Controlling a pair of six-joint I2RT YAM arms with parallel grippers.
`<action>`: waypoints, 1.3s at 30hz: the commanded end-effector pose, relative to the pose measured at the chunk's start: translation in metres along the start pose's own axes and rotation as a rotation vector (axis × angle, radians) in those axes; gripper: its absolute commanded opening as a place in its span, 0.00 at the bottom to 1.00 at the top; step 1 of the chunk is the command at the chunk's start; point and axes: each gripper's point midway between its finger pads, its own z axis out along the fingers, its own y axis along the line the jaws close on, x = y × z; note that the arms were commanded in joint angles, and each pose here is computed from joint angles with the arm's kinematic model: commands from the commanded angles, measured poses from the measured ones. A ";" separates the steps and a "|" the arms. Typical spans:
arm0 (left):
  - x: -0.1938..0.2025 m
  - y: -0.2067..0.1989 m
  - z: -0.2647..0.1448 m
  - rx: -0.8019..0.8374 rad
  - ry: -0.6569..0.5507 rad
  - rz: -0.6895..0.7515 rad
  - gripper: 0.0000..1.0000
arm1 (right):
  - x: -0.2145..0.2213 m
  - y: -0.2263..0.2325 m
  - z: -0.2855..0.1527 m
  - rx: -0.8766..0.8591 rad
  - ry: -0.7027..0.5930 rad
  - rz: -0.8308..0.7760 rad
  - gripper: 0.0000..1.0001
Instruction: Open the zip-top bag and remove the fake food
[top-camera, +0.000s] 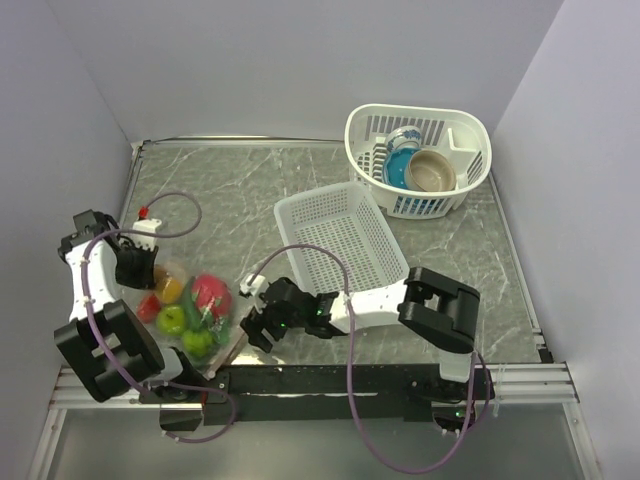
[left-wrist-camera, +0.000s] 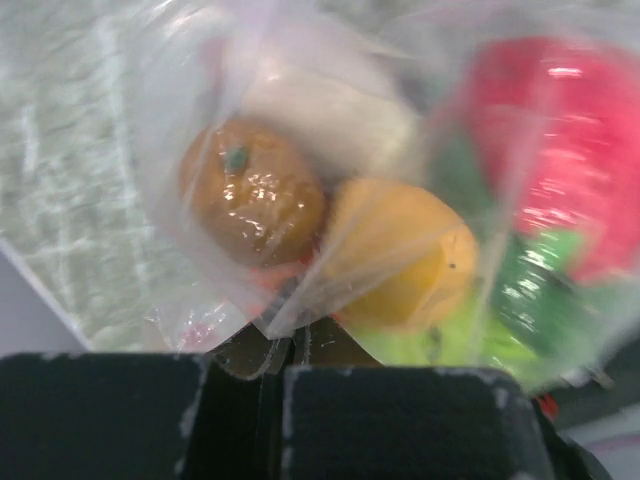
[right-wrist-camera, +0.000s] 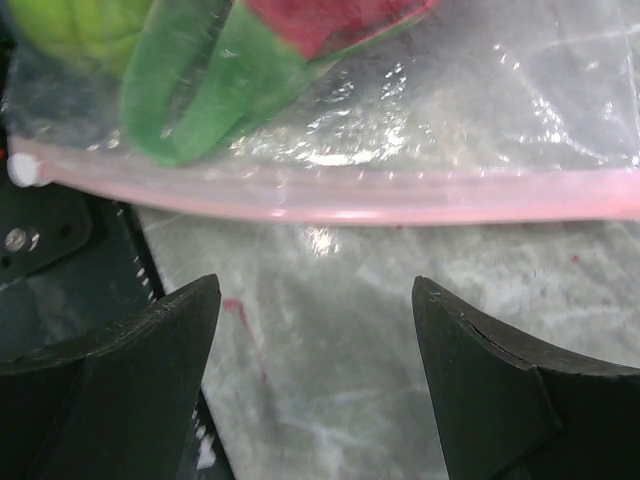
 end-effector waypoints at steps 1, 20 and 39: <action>0.003 0.049 0.019 -0.213 0.025 -0.041 0.01 | -0.035 0.004 0.013 0.002 -0.092 -0.031 0.86; 0.014 0.022 0.079 -0.239 0.147 -0.052 0.01 | -0.102 0.024 0.045 -0.018 -0.188 -0.059 0.93; 0.018 0.007 0.080 -0.166 0.157 -0.016 0.01 | -0.056 -0.024 0.063 0.223 -0.099 0.045 0.88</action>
